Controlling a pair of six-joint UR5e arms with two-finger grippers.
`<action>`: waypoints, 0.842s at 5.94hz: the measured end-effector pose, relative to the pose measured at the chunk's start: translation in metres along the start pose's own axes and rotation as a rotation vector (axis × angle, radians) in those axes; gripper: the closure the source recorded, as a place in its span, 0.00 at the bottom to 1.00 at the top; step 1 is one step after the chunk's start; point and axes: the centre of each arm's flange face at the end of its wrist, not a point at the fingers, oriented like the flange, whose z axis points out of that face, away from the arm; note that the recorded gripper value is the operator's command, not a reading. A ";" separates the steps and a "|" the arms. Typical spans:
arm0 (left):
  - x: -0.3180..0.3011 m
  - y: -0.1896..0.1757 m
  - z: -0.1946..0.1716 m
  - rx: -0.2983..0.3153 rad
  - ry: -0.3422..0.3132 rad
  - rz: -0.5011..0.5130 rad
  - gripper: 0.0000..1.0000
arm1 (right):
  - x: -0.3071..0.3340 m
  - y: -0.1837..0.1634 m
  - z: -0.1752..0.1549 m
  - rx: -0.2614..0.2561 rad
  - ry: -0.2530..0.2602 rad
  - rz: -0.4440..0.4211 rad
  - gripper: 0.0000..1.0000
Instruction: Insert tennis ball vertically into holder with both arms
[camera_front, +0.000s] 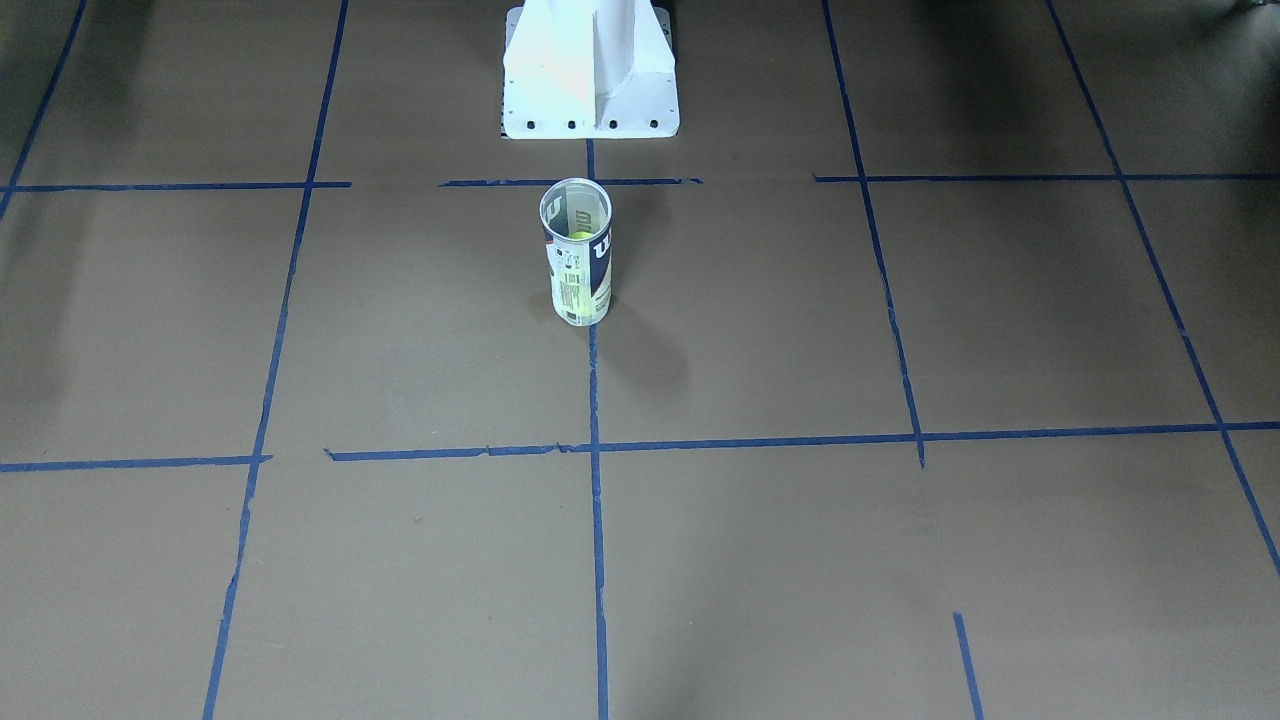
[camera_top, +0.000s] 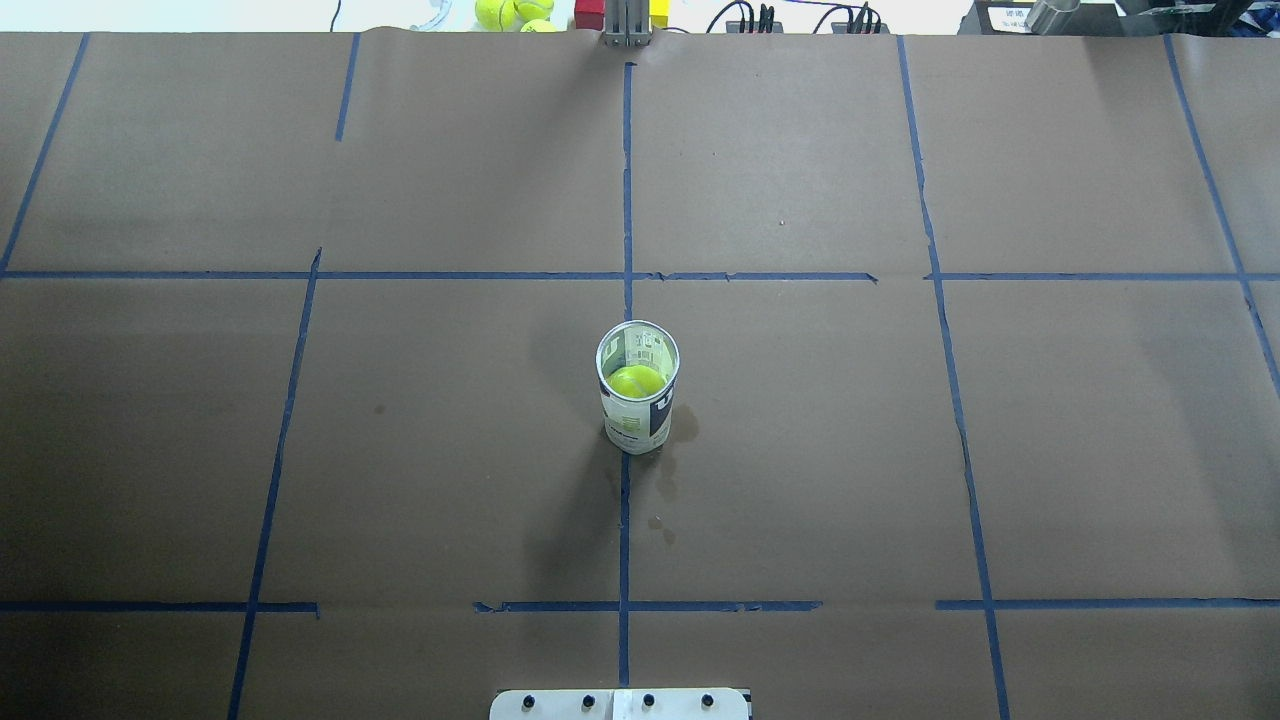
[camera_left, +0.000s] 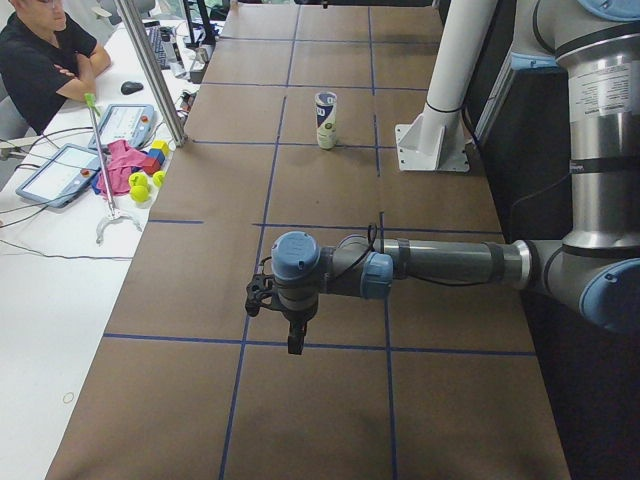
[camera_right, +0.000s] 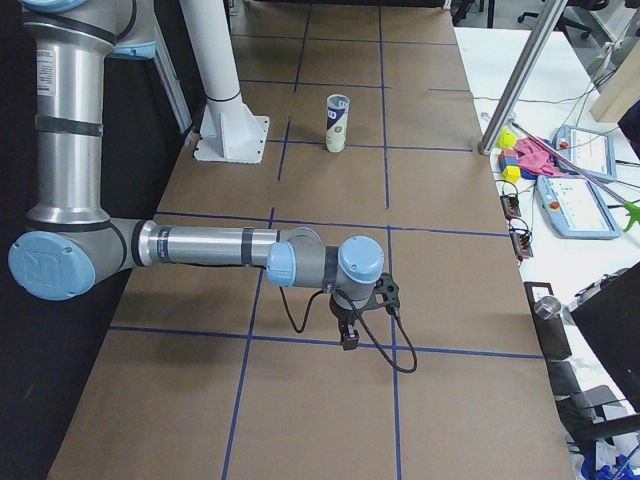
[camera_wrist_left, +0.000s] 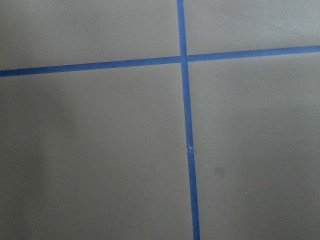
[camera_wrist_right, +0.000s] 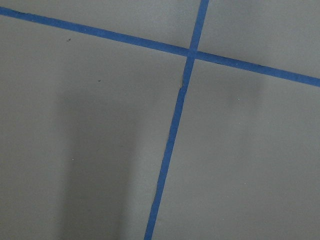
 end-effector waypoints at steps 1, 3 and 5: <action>0.003 0.000 0.002 -0.015 0.004 -0.005 0.00 | 0.000 -0.001 0.000 -0.001 -0.003 0.000 0.00; 0.005 0.003 0.002 -0.020 0.030 -0.015 0.00 | -0.005 -0.006 -0.005 0.007 -0.004 -0.007 0.00; 0.008 0.006 0.000 -0.018 0.076 -0.024 0.00 | -0.014 -0.015 -0.015 0.022 -0.011 -0.022 0.00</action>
